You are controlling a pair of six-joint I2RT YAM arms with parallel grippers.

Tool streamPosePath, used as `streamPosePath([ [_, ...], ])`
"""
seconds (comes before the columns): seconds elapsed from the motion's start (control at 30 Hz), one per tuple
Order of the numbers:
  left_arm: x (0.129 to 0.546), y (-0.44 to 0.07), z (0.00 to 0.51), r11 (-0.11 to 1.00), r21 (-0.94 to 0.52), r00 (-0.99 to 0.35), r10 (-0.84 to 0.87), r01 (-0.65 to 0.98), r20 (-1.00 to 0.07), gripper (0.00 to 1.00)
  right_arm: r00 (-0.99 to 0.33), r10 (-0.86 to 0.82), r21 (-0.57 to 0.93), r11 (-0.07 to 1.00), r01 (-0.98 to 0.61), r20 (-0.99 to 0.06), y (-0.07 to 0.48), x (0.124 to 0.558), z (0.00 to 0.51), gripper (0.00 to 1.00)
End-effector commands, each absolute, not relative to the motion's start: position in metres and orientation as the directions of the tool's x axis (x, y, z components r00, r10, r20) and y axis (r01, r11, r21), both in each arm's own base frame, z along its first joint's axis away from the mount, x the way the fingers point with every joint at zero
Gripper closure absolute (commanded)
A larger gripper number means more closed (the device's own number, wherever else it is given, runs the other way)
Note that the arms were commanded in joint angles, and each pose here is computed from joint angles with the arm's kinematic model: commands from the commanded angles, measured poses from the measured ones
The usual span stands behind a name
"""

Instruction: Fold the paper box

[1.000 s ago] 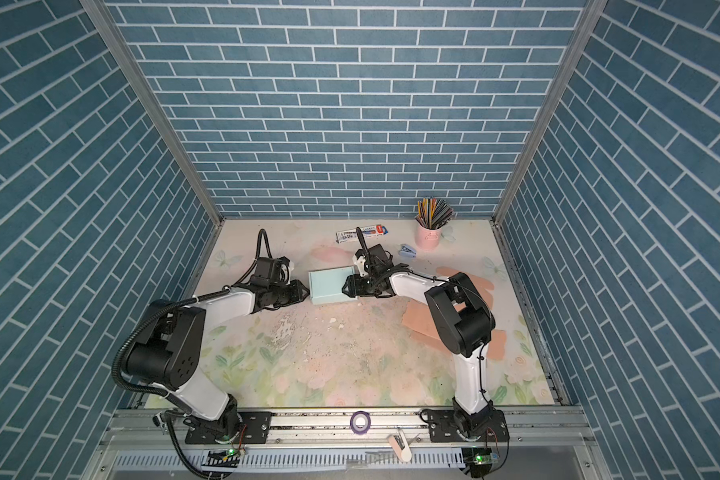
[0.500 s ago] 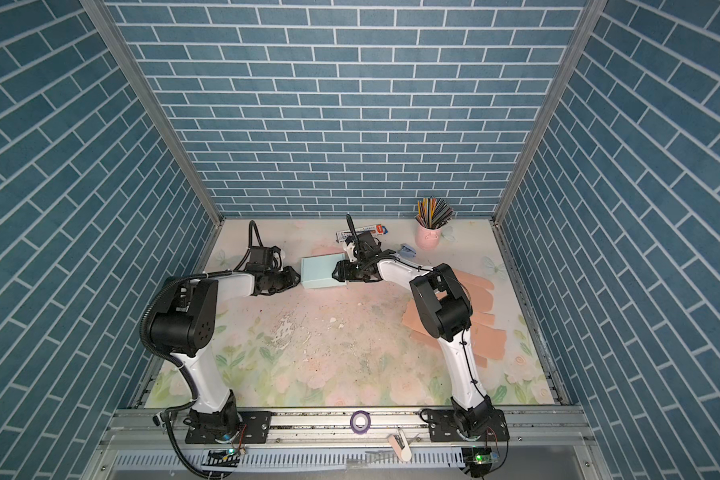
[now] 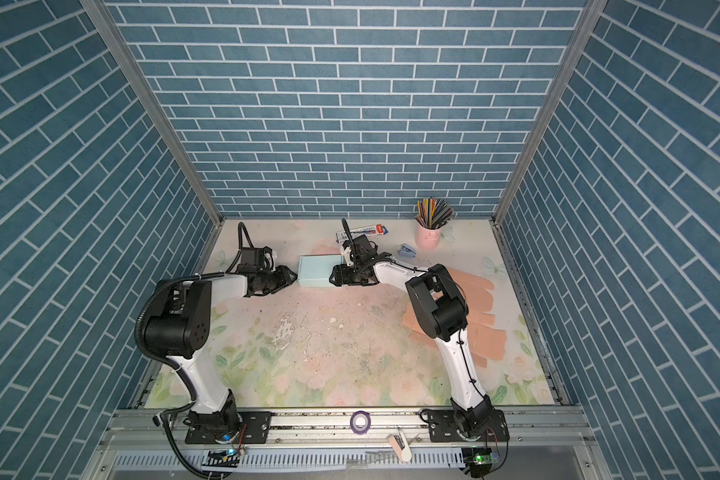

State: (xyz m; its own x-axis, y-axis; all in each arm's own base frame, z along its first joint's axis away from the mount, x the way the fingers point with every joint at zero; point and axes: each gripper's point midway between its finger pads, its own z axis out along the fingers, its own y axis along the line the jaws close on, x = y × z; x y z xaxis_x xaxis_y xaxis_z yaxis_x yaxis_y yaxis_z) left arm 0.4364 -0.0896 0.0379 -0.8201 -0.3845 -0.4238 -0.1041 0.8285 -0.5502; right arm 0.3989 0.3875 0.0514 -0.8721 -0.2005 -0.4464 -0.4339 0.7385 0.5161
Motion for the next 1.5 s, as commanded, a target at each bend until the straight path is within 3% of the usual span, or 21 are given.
streamPosePath([
  [0.0,0.428,-0.078,0.056,0.840,-0.531,-0.793,-0.398,-0.113,-0.462,0.47,-0.809,-0.156,0.474,0.741,-0.475,-0.567,0.373,0.408,0.111,0.27],
  [0.2,0.398,-0.083,0.073,0.840,-0.537,-0.796,-0.378,-0.080,-0.473,0.28,-0.783,-0.131,0.454,0.752,-0.478,-0.608,0.340,0.386,0.140,0.26],
  [0.33,0.373,-0.108,0.078,0.823,-0.568,-0.822,-0.335,-0.018,-0.460,0.25,-0.791,-0.111,0.442,0.779,-0.446,-0.602,0.308,0.369,0.139,0.26],
  [0.57,0.325,-0.186,0.093,0.813,-0.555,-0.865,-0.142,0.177,-0.482,0.24,-0.795,-0.025,0.421,0.838,-0.347,-0.606,0.237,0.346,0.132,0.26],
  [0.87,0.293,-0.322,0.106,0.679,-0.614,-0.864,0.060,0.402,-0.499,0.25,-0.807,0.136,0.450,0.876,-0.173,-0.575,0.157,0.335,0.115,0.26],
  [1.1,0.293,-0.395,0.089,0.595,-0.676,-0.880,0.119,0.435,-0.461,0.30,-0.795,0.243,0.469,0.881,-0.059,-0.556,0.112,0.328,0.105,0.25],
  [1.47,0.313,-0.449,0.058,0.569,-0.710,-0.898,0.134,0.416,-0.418,0.40,-0.763,0.330,0.484,0.875,0.026,-0.556,0.078,0.320,0.103,0.25],
])
